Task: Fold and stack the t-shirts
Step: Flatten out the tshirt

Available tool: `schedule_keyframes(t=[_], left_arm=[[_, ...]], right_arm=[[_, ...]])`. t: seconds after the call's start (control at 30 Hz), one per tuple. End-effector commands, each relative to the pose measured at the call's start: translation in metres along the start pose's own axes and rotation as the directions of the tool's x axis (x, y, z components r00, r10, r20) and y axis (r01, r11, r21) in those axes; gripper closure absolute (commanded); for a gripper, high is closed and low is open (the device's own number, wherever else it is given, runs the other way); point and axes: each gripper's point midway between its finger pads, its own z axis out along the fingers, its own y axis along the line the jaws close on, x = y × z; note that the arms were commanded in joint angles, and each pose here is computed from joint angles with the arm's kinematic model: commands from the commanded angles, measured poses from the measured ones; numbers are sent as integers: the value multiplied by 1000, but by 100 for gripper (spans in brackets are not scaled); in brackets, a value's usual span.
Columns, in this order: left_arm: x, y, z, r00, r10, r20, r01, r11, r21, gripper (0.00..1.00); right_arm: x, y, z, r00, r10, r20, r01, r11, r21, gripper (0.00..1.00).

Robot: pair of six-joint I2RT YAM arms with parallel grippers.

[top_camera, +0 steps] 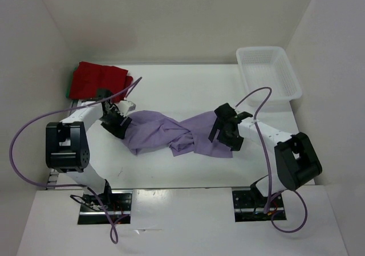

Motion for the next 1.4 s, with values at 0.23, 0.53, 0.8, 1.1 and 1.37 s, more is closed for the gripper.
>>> schedule_keyframes(t=[0.23, 0.53, 0.8, 1.1, 1.37], left_arm=[[0, -21, 14, 1000, -8, 26, 5, 993, 116, 67], [-14, -3, -41, 997, -7, 72, 10, 999, -33, 100], [-71, 55, -211, 952, 146, 269, 9, 864, -504, 100], [-80, 56, -352, 903, 305, 302, 53, 619, -784, 100], [-91, 17, -380, 828, 431, 358, -23, 664, -747, 87]], right_arm=[[21, 0, 29, 996, 32, -80, -34, 999, -19, 5], [7, 17, 6, 998, -16, -66, 8, 994, -109, 100], [-104, 29, -163, 956, 43, 291, 44, 957, -286, 100], [-154, 5, -317, 827, 91, 555, 102, 946, -308, 100], [-161, -4, -406, 732, 124, 670, 192, 906, -377, 100]])
